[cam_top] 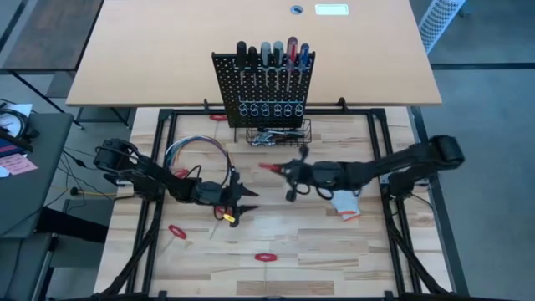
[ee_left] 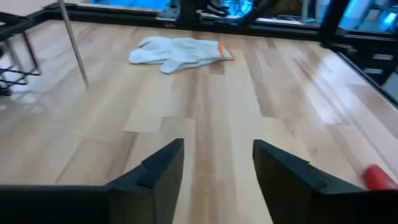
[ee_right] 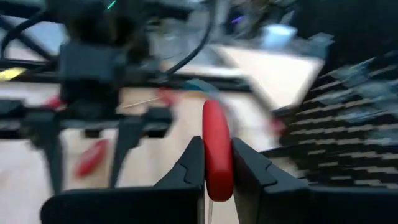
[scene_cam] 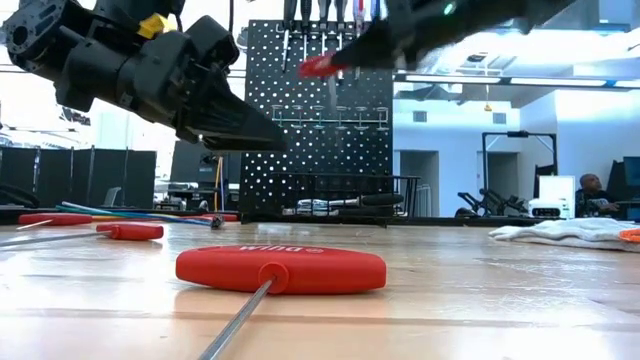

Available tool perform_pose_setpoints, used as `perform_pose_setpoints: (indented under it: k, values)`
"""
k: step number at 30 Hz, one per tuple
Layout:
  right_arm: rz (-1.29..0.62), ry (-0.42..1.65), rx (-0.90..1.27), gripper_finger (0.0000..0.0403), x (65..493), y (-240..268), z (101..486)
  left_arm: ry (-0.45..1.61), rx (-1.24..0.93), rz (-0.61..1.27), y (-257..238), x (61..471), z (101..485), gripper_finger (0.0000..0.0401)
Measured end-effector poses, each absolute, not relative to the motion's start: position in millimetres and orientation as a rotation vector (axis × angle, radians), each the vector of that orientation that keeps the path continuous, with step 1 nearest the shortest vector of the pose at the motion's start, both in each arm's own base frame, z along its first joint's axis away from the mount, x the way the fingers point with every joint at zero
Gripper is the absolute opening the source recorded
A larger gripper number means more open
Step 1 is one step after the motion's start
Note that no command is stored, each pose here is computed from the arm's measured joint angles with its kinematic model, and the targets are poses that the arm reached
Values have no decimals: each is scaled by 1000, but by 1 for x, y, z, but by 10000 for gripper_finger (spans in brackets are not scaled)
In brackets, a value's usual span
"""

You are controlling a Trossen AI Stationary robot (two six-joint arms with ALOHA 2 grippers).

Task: Hang tools onto peg board
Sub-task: Hang the red hex key onto the black pegboard

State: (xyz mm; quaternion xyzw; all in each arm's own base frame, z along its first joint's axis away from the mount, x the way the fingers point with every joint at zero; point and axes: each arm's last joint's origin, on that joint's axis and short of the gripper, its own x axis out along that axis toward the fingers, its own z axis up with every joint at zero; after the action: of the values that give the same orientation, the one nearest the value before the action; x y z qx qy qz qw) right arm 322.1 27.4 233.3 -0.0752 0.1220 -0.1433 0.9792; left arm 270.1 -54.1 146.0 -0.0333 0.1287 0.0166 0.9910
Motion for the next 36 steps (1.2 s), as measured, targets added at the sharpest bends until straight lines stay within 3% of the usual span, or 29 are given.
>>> perform_pose_setpoints:
  k: [8, 15, 36]
  values:
    - [-693, 89, -363, 42, 282, 3, 297, 261, -57, 18, -56, 270, 146, 205]
    - [-905, -28, -351, 42, 266, -43, 313, 262, -51, 14, -56, 270, 146, 205]
    - [-949, 37, -252, 42, 273, -85, 289, 282, -46, 14, -56, 269, 144, 205]
